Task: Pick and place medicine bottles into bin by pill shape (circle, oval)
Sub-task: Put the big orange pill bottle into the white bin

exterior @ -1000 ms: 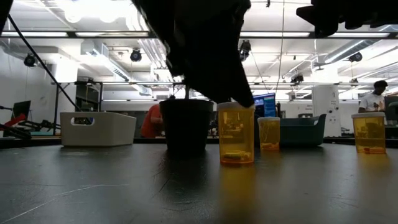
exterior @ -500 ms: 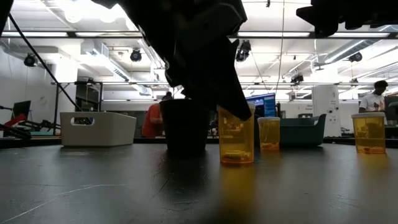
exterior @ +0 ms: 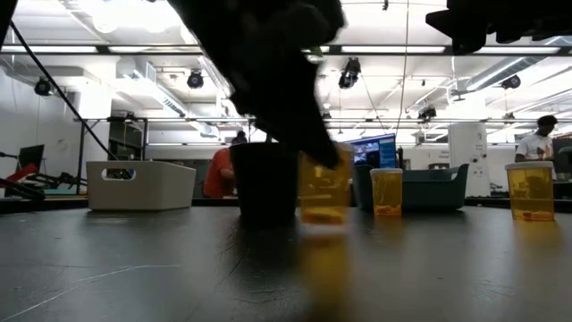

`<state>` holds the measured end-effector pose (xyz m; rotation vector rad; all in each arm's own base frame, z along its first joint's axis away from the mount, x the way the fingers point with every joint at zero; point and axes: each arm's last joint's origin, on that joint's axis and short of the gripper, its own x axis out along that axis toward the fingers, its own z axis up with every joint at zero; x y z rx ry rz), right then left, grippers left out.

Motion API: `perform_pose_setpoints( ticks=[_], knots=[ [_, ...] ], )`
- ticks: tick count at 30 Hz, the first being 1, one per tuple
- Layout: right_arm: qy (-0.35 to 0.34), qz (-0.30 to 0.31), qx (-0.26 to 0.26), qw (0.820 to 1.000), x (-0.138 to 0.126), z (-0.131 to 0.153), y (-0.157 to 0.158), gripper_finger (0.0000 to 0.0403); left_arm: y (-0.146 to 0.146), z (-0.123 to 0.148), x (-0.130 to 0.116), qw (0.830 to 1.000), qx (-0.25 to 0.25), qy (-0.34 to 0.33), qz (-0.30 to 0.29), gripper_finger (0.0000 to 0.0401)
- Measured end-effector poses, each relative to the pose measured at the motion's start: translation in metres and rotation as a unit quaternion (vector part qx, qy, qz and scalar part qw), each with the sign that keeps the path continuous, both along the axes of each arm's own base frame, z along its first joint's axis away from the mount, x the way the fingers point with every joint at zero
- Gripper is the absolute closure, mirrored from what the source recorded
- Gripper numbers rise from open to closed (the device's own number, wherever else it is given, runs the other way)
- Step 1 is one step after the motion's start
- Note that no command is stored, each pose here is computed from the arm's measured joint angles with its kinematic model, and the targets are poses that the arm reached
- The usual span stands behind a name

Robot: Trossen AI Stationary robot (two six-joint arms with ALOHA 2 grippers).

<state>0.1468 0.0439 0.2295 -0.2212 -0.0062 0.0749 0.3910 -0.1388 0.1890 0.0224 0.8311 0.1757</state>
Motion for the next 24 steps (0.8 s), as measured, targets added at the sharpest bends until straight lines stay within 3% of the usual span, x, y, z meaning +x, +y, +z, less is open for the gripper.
perform_pose_setpoints(
  ticks=[6,12,18,24],
  knots=[
    [0.002,-0.008,0.000,1.000,0.000,0.000,-0.001,0.0193,0.007,0.043,-0.030,0.999,0.020,0.027,-0.007,0.0220],
    [0.007,-0.018,-0.001,1.000,0.000,-0.001,-0.001,0.0193,0.012,0.092,-0.076,0.998,0.041,0.037,-0.001,0.0219],
    [0.008,-0.020,0.002,1.000,0.000,-0.001,-0.002,0.0193,0.025,0.120,-0.129,0.994,0.079,0.037,0.071,0.0218],
    [0.008,-0.020,0.003,1.000,0.000,-0.002,-0.002,0.0193,0.054,0.123,-0.182,0.984,0.064,0.010,0.168,0.0217]
  ],
)
